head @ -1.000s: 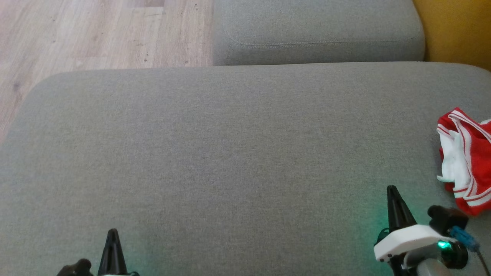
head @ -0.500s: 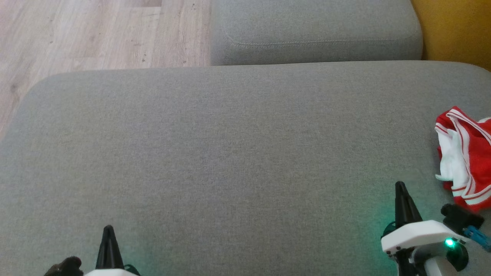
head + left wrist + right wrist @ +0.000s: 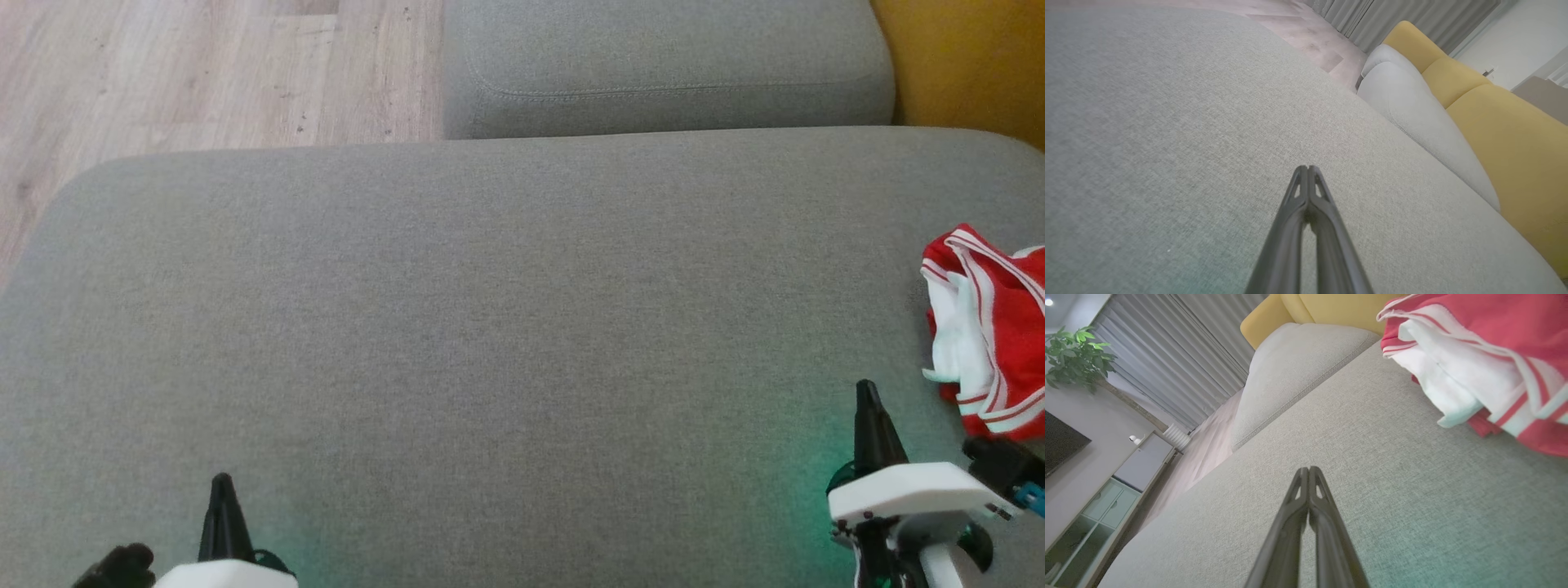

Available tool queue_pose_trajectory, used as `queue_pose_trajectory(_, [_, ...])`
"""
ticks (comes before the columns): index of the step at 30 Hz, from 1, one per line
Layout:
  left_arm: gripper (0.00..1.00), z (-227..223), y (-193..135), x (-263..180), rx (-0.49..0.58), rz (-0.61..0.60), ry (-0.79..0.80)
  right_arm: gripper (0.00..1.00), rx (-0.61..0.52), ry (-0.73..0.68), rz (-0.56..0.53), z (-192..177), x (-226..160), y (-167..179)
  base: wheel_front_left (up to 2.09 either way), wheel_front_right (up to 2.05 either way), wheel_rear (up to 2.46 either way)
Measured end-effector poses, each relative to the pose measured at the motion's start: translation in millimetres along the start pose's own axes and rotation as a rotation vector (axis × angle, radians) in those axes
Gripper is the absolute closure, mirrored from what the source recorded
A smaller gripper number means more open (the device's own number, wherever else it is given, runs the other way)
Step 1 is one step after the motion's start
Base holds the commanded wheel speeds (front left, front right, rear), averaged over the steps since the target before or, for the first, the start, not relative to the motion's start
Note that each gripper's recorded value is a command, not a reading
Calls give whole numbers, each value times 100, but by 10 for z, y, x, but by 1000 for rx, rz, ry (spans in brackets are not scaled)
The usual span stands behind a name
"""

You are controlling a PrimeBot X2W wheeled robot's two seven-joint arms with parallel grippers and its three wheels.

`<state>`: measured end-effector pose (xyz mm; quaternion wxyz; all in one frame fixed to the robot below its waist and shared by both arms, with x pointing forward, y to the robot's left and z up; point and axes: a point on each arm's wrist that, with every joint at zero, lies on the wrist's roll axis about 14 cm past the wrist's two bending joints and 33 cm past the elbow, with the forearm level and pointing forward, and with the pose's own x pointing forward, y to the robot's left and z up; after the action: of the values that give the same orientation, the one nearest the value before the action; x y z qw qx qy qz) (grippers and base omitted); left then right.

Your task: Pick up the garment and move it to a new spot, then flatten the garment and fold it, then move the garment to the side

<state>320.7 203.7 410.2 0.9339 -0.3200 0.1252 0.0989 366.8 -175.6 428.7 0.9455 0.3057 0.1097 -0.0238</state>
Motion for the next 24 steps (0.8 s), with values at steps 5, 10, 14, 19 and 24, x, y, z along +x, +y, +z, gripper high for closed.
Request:
queue_pose_trajectory(5, [100, 47, -17, 36, -58, -1, -4, 100, 59, -7, -4, 32, 2, -4, 0, 0, 0])
queue_pose_trajectory(10, [100, 60, -41, 49, -114, -9, -1, 100, 119, -14, -10, 62, 2, -17, 0, 0, 0])
queue_pose_trajectory(14, [100, 73, -55, 58, -158, -12, 1, 100, 165, -20, -13, 92, 3, -22, 0, 0, 0])
queue_pose_trajectory(19, [100, 100, -104, 87, -215, -28, 2, 100, 226, -30, -15, 131, 3, -31, 0, 0, 0])
queue_pose_trajectory(24, [100, 123, -144, 114, -270, -38, 4, 100, 285, -40, -14, 168, 3, -31, 0, 0, 0])
